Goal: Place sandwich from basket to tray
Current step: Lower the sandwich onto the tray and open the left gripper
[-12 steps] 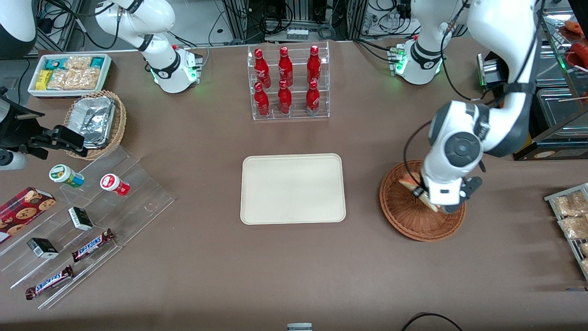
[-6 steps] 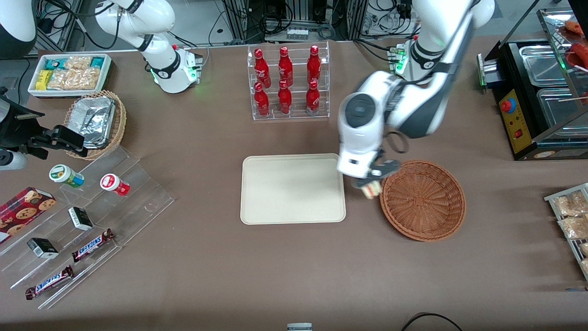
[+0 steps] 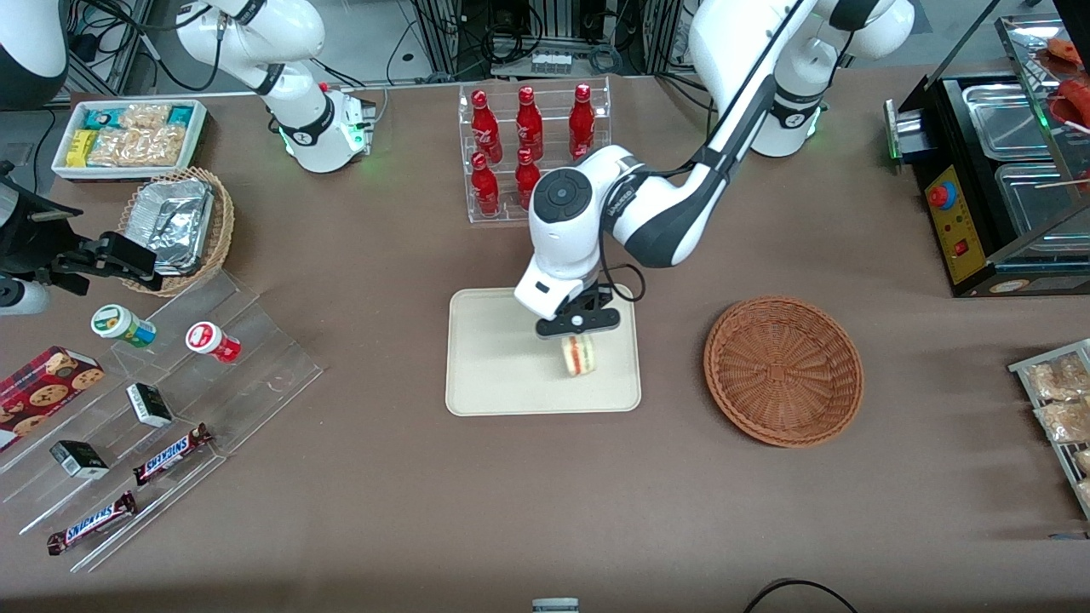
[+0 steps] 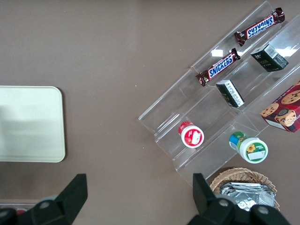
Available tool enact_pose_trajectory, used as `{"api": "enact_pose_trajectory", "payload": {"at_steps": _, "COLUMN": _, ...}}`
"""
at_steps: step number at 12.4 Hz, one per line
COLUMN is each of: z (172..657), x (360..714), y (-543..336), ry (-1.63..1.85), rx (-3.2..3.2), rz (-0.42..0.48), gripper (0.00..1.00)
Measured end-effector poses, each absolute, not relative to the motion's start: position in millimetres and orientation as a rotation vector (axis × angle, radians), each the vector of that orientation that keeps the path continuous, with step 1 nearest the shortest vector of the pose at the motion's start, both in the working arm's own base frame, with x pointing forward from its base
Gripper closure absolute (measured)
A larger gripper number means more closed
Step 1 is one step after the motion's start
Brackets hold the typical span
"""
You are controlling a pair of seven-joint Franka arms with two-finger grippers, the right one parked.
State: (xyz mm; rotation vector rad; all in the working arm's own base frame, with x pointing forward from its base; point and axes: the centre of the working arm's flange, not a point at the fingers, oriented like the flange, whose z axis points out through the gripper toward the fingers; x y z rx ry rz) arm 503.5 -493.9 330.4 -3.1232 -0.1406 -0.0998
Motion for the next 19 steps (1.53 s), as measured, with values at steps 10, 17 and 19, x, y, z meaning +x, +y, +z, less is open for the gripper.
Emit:
{"api": "enact_pose_trajectory", "payload": {"at_steps": 10, "z": 244, "x": 511, "y": -507, "ry": 0.033, "rx": -3.177, "rz": -0.128, "gripper": 0.85}}
{"api": "enact_pose_trajectory", "payload": {"at_steps": 17, "z": 275, "x": 521, "y": -512, "ry": -0.003, "rx": -3.210, "rz": -0.156, "gripper": 0.31}}
{"api": "enact_pose_trajectory", "payload": {"at_steps": 19, "z": 334, "x": 524, "y": -503, "ry": -0.087, "rx": -3.228, "rz": -0.096, "gripper": 0.11}}
